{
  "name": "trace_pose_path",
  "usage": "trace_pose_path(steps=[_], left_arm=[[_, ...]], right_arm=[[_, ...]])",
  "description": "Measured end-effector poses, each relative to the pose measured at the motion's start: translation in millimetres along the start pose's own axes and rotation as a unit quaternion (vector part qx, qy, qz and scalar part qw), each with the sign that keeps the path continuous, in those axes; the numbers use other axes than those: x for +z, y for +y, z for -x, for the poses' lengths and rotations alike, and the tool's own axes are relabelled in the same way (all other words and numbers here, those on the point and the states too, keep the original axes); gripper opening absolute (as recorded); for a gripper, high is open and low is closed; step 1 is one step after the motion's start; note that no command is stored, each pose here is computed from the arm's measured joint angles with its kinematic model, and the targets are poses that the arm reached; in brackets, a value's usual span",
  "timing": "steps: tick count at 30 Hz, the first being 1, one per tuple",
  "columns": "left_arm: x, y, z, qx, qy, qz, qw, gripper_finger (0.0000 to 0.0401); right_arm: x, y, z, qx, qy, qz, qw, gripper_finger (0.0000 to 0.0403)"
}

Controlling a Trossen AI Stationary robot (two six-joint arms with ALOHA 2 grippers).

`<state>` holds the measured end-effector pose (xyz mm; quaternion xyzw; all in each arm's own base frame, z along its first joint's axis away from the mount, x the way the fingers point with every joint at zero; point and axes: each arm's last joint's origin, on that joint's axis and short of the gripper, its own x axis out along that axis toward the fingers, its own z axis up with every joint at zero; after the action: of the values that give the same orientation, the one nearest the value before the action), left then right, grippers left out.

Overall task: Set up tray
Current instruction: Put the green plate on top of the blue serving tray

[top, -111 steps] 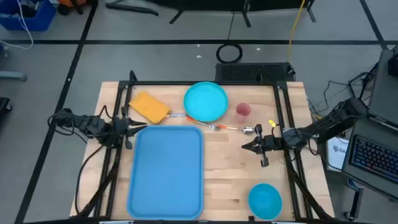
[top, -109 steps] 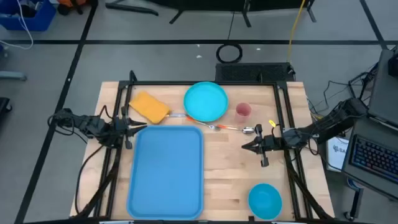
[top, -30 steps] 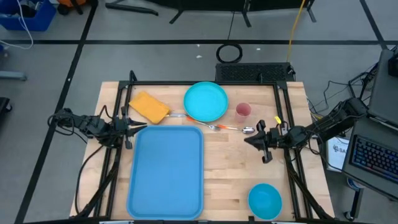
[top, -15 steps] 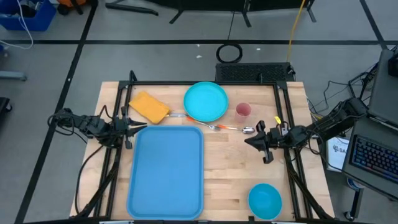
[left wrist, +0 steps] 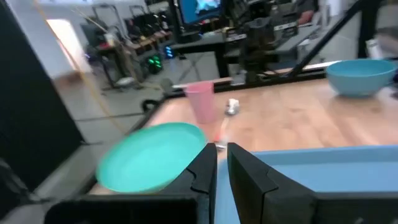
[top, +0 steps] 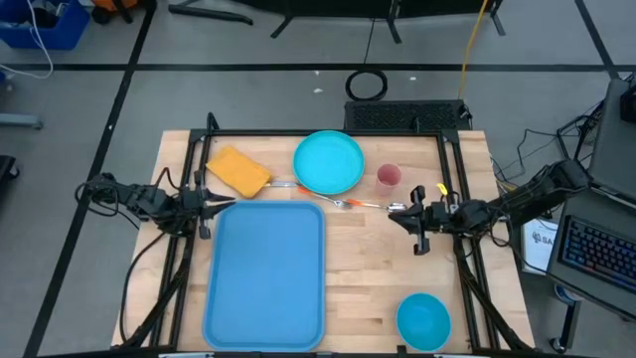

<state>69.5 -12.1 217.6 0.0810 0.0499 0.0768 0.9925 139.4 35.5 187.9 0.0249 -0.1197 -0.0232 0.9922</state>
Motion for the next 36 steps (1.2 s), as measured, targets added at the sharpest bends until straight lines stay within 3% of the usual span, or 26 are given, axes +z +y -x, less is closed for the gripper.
trace_pose_path(steps=[4, 12, 19, 23, 27, 31, 36], left_arm=[[-0.1, 0.1, 0.0, 0.002, 0.000, -0.002, 1.000, 0.0044], [4.9, 0.8, 0.1, 0.007, -0.022, -0.024, 0.999, 0.0044], [27.4, 4.9, 3.7, 0.006, -0.130, 0.068, 0.989, 0.0044], [35.9, 7.7, 6.4, 0.016, -0.172, 0.087, 0.981, 0.0044], [42.3, 11.0, 9.1, 0.036, -0.203, 0.109, 0.972, 0.0044], [47.9, 15.1, 12.5, 0.055, -0.231, 0.169, 0.957, 0.0044], [47.3, 14.4, 11.1, 0.051, -0.226, 0.188, 0.954, 0.0044]], right_arm=[[-0.2, -4.4, -1.4, -0.017, -0.001, 0.021, 1.000, 0.0000], [-0.3, -19.3, -4.4, -0.078, -0.004, -0.002, 0.997, 0.0000], [-0.5, -27.8, -5.5, -0.113, -0.007, -0.009, 0.994, 0.0000], [-1.0, -29.9, -5.4, -0.147, -0.008, -0.019, 0.989, 0.0000], [-0.7, -29.9, -5.4, -0.146, -0.004, 0.012, 0.989, 0.0000], [0.9, -30.7, -5.5, -0.148, -0.006, 0.056, 0.987, 0.0000], [-1.0, -26.9, -6.6, -0.081, 0.002, 0.068, 0.994, 0.0000]])
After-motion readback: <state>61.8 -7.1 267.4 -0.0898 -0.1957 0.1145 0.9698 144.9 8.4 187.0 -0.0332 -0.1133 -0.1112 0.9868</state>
